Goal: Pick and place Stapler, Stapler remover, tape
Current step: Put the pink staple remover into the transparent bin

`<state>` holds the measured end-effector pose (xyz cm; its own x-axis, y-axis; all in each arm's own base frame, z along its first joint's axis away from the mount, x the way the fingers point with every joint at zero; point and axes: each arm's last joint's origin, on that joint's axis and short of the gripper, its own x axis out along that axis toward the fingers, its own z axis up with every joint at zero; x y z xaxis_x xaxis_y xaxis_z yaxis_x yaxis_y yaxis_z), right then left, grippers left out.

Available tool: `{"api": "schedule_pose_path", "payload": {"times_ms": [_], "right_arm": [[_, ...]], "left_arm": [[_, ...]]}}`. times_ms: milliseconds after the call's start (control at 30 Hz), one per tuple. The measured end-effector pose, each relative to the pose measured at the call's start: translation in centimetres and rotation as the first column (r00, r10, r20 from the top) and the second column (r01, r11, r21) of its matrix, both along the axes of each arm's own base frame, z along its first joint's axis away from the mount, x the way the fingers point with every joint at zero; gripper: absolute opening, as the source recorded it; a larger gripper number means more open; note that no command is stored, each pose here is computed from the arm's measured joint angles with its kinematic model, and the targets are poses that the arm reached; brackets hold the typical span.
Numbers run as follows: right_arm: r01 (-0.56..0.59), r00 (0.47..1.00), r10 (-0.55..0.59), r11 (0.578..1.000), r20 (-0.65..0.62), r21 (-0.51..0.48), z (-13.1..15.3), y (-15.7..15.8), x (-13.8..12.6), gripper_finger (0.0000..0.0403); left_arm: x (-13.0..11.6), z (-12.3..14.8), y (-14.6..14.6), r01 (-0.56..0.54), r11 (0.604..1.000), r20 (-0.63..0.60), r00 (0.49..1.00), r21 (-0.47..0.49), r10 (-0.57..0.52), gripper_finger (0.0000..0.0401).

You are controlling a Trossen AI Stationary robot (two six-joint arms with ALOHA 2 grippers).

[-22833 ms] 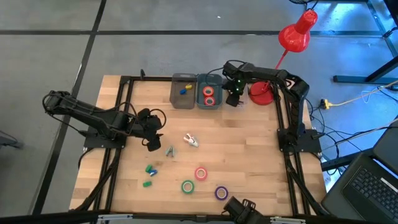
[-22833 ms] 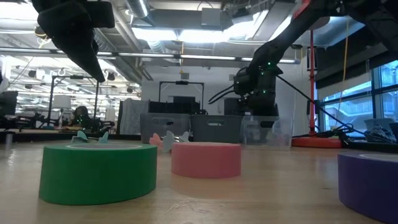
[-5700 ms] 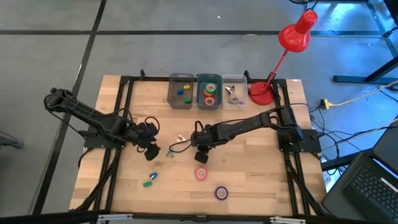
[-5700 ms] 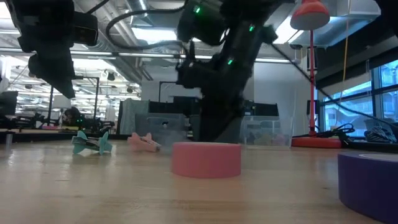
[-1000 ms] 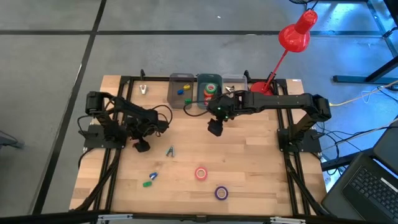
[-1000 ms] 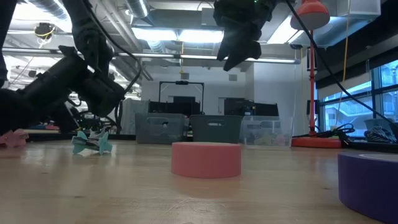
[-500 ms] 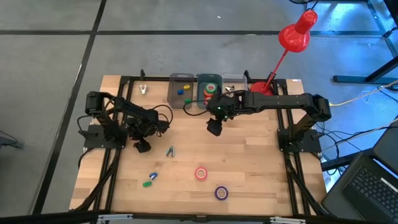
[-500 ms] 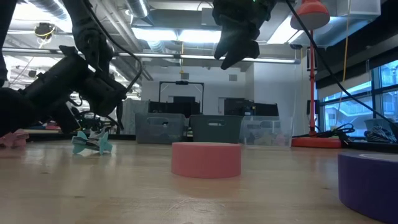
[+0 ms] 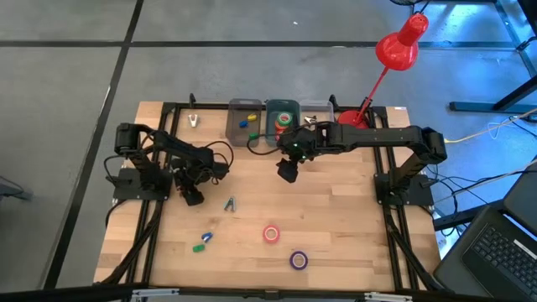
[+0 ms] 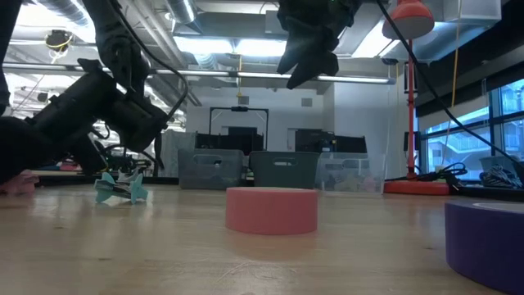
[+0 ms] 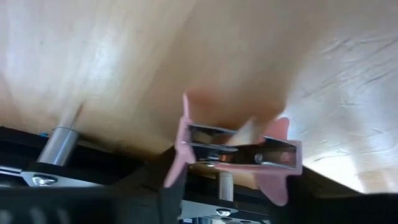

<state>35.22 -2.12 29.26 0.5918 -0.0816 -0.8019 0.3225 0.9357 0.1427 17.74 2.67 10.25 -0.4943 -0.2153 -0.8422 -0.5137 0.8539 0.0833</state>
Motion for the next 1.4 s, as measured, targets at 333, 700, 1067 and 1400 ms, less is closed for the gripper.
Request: {"api": "schedule_pose_path", "payload": {"times_ms": [333,700,1067,1400], "right_arm": [[0.000,1.000,0.000,1.000,0.000,0.000,0.0,0.0,0.0,0.0248],[0.000,0.999,0.000,1.000,0.032,-0.002,0.8,0.0,-0.4,0.0248],[-0.002,0.977,0.011,0.999,0.214,-0.041,5.0,-0.1,-2.4,0.0248],[-0.009,0.973,0.020,0.999,0.232,-0.050,5.4,-0.1,-2.7,0.0248]], "left_arm": [[0.0,0.0,0.1,-0.030,0.999,-0.011,0.999,0.033,0.030,0.0082],[2.7,3.9,0.9,-0.170,0.947,0.381,0.923,0.274,0.055,0.0082],[4.4,10.0,1.5,-0.441,0.878,0.866,0.496,0.186,0.065,0.0082],[6.8,12.1,1.7,-0.374,0.918,0.978,0.200,0.130,-0.057,0.0082]]}}
